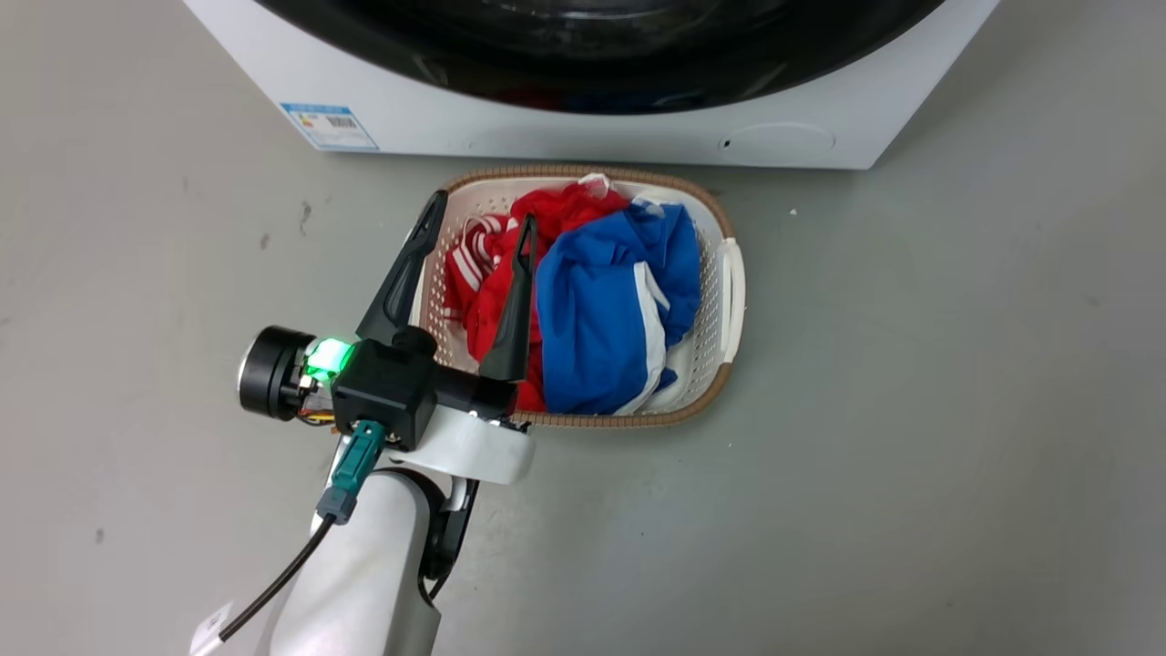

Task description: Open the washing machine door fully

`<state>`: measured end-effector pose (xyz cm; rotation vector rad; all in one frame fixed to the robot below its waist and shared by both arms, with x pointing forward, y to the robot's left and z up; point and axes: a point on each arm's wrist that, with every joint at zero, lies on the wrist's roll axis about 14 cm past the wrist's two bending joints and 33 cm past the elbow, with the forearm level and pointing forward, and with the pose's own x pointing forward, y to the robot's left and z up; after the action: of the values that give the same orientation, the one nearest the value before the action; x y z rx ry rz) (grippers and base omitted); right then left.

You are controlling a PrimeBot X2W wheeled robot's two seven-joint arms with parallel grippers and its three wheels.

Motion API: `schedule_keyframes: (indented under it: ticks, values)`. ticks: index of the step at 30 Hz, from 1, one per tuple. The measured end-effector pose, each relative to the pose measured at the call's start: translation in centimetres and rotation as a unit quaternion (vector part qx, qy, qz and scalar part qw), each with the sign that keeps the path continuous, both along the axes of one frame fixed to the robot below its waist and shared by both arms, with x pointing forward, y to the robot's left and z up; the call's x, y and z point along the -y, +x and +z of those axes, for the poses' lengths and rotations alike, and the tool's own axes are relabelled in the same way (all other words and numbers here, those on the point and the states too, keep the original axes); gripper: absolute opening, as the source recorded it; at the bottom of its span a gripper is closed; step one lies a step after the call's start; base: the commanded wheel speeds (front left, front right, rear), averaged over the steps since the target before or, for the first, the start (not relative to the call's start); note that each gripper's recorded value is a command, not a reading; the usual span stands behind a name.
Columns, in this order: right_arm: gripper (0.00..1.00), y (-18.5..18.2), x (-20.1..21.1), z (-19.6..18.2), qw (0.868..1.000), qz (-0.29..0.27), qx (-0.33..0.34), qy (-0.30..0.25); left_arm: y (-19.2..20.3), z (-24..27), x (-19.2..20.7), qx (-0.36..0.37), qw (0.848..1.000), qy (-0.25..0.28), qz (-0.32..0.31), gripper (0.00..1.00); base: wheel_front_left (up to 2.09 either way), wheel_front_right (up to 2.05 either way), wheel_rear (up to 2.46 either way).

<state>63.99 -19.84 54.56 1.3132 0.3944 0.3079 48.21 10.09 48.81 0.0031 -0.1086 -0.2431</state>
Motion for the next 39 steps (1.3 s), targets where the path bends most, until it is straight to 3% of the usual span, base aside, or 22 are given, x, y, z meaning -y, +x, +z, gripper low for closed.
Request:
schedule_keyframes:
  ticks: [9,21,29,39]
  values:
    - [0.00,3.4,-4.5,-0.6,0.997,0.054,-0.009,-0.048,0.8,-1.6,0.1,-0.013,1.000,0.003,0.004,1.00,0.00,0.00,0.00]
    - [0.00,5.4,-6.2,-2.6,0.994,0.079,-0.027,-0.077,1.8,-3.0,0.0,-0.022,1.000,0.002,0.011,1.00,0.00,0.00,0.00]
    - [0.00,4.0,-7.0,-3.1,0.987,0.132,-0.039,-0.078,1.9,-3.1,0.2,-0.023,1.000,0.004,0.011,1.00,0.00,0.00,0.00]
    - [0.00,-1.3,-8.4,-4.7,0.970,0.216,-0.074,-0.085,1.0,-1.8,0.3,-0.017,1.000,0.000,0.007,1.00,0.00,0.00,0.00]
